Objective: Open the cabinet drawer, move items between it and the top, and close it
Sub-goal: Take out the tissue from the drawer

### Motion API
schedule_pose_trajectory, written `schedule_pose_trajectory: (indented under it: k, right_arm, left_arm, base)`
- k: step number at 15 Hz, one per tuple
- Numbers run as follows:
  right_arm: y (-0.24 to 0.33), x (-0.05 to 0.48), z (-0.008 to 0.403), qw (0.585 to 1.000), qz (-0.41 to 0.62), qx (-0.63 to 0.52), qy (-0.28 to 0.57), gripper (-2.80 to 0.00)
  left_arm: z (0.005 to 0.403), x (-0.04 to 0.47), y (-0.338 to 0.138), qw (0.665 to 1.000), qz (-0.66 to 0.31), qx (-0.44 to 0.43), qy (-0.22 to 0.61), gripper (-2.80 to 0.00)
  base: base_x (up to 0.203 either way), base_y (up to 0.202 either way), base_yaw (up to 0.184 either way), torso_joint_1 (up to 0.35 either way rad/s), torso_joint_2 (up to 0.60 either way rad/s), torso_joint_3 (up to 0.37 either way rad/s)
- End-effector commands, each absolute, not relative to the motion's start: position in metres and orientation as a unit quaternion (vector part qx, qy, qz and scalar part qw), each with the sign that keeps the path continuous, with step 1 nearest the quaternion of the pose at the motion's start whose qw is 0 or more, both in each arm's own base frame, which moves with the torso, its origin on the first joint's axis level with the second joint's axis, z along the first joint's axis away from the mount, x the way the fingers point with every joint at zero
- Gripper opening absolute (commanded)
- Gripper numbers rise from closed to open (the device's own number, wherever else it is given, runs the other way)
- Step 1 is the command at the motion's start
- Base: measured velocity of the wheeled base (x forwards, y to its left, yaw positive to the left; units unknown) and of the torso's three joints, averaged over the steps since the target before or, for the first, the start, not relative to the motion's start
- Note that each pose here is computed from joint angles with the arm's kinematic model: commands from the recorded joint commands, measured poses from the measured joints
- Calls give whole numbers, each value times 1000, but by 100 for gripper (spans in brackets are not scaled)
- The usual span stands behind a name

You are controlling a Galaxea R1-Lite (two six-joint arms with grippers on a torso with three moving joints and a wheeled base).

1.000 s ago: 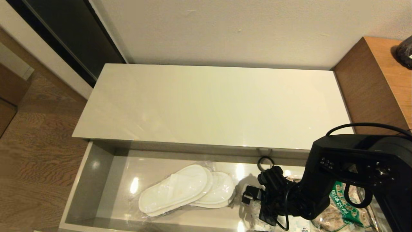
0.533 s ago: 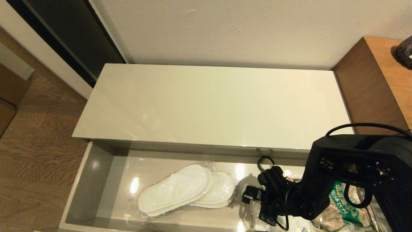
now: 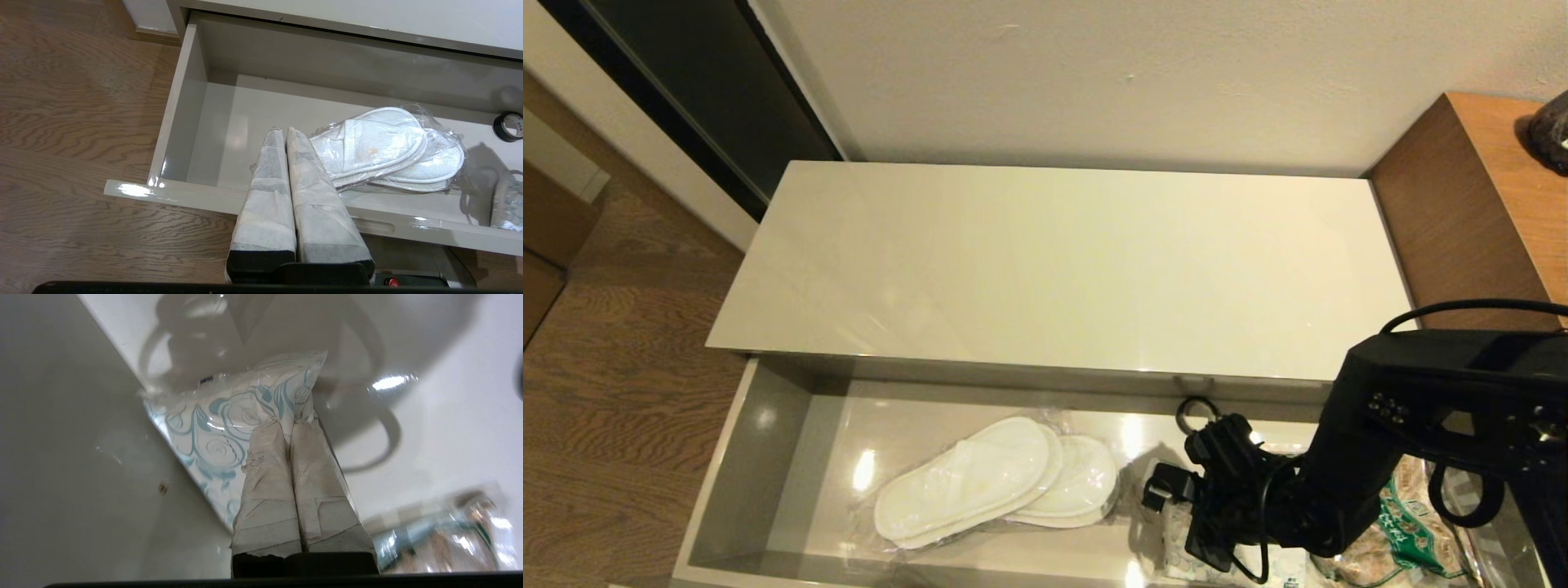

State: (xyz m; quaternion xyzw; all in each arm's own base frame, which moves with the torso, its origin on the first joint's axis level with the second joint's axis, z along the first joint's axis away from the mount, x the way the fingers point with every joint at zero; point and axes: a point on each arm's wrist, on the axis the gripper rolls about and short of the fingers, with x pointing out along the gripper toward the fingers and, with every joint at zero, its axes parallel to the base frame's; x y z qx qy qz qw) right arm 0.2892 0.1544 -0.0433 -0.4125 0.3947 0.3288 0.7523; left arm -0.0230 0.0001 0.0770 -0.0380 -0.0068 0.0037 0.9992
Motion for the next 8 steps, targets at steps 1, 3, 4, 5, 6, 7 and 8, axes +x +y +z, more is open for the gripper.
schedule_pose_trajectory:
  k: [1,3,4,5,6,7,8]
  right_arm:
    - [156,280,-20,764,328,-411,374,-280]
    - [161,265,-4,773,329,-403,363,-280]
    - [162,259,5,776,327,-404,357,-280]
    - [162,253,13,777,323,-407,355,-280]
    - [160,246,17,776,321,-410,356,-280]
    - [158,241,20,776,319,-411,357,-280]
    - [156,237,26,782,310,-410,354,-280]
  left_arm:
    - [77,-23,0,999,4,-38,-6,-280]
    - [77,-23,0,999,4,-38,-6,-280]
    - [77,-23,0,999,4,-38,-6,-280]
    - [77,-23,0,999,4,-38,-6,-280]
    - [77,-23,0,999,4,-38,-6,-280]
    - [77,-23,0,999,4,-38,-6,-280]
    - [77,-23,0,999,4,-38,-6,-280]
  base:
    - [0,0,0,0,0,0]
    - [0,0,0,0,0,0]
    - [0,0,0,0,0,0]
    - [0,0,0,0,0,0]
    - [0,0,0,0,0,0]
    - [0,0,0,0,0,0]
    - [0,0,0,0,0,0]
